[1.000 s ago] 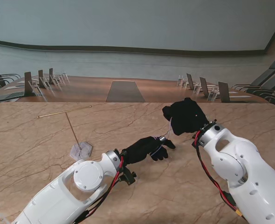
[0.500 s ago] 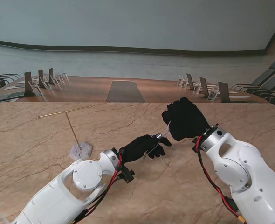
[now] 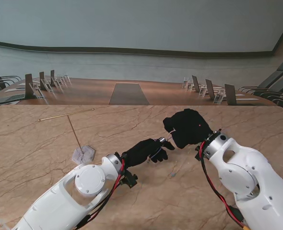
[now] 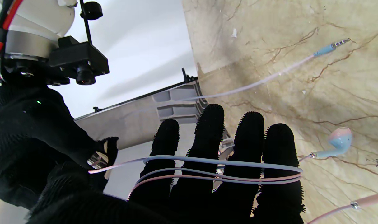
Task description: Take the wired earphone off the rack, coil the cable and place them on the table
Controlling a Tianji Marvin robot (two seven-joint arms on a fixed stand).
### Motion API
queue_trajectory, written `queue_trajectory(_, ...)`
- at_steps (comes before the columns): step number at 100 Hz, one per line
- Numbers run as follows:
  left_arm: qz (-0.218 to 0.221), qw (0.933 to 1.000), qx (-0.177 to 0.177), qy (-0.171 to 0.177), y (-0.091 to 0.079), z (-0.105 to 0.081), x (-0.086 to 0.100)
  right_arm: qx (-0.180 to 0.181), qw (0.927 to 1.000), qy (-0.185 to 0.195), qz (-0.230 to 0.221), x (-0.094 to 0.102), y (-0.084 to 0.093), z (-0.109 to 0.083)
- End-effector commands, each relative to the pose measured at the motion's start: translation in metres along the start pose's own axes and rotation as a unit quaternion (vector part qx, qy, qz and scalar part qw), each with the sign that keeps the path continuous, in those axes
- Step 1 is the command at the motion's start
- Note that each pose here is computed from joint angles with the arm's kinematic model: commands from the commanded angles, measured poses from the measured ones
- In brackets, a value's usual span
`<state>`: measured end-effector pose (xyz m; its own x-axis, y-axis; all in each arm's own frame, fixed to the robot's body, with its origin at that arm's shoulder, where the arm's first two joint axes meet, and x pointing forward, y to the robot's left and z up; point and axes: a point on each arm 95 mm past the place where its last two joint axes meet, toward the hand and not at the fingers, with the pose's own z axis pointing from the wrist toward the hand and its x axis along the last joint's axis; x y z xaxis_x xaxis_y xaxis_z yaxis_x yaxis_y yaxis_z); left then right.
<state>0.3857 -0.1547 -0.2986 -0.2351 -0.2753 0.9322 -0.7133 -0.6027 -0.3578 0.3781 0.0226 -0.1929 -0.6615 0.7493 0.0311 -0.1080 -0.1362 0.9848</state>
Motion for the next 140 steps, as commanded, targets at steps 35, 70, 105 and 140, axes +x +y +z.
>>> queue_trajectory(35, -0.009, 0.9994, 0.032, 0.008, -0.017, 0.008, 0.004, -0.003, 0.9999, 0.004, 0.01, 0.024, 0.006, -0.014)
queue_trajectory(70, -0.001, 0.9971, 0.062, 0.044, -0.041, 0.011, 0.018, 0.031, 0.9974, -0.049, 0.042, 0.033, -0.023, -0.025)
queue_trajectory(105, -0.002, 0.9958, 0.063, 0.066, -0.044, 0.014, 0.028, 0.067, 0.9869, -0.114, 0.092, 0.04, -0.065, -0.024)
queue_trajectory(140, -0.005, 0.9952, 0.06, 0.077, -0.044, 0.015, 0.033, 0.087, 0.9773, -0.147, 0.126, 0.049, -0.094, -0.019)
